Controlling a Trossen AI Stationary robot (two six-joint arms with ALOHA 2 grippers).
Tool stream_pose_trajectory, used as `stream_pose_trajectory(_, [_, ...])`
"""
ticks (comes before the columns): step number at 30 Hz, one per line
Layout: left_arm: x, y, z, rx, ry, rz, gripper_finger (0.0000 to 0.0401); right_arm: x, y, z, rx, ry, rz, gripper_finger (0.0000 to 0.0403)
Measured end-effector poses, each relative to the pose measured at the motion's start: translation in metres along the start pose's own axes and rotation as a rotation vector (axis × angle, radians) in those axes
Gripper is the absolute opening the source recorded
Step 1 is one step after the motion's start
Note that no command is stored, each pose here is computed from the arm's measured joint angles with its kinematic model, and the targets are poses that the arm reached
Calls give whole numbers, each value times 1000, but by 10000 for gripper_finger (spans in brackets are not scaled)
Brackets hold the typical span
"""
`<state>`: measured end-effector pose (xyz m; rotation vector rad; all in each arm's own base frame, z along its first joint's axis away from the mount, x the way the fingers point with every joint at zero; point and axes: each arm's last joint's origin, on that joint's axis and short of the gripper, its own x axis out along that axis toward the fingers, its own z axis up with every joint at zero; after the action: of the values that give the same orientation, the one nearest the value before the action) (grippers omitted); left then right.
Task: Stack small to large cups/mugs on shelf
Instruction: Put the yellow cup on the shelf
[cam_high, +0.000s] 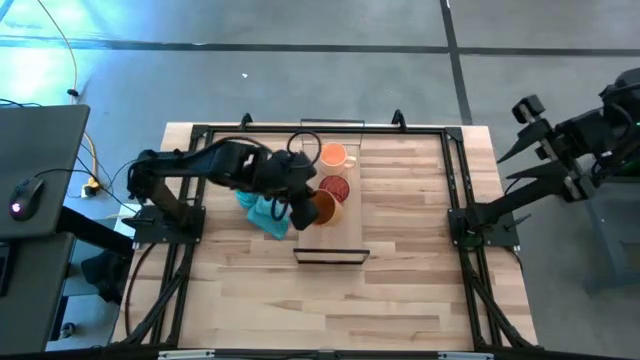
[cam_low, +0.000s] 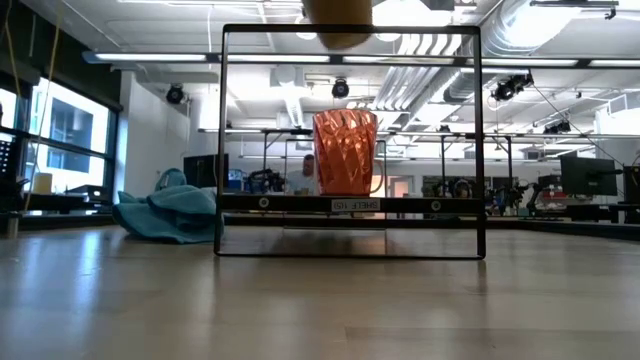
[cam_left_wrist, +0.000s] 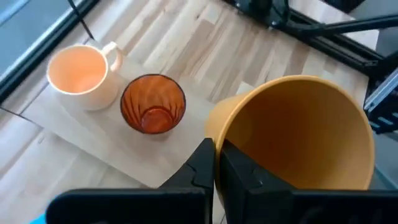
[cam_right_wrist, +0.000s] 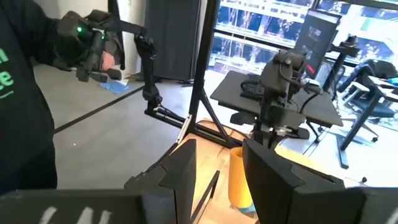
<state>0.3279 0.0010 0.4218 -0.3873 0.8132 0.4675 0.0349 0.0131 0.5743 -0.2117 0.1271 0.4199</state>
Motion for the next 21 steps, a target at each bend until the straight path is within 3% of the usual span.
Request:
stream_pose_trajectory(7, [23, 8, 4, 5, 87, 0, 0, -10, 2, -4, 25, 13, -33, 124])
stream_pose_trajectory(21, [57, 0, 3, 12, 165, 9, 0, -17, 4, -8, 9, 29, -29, 124])
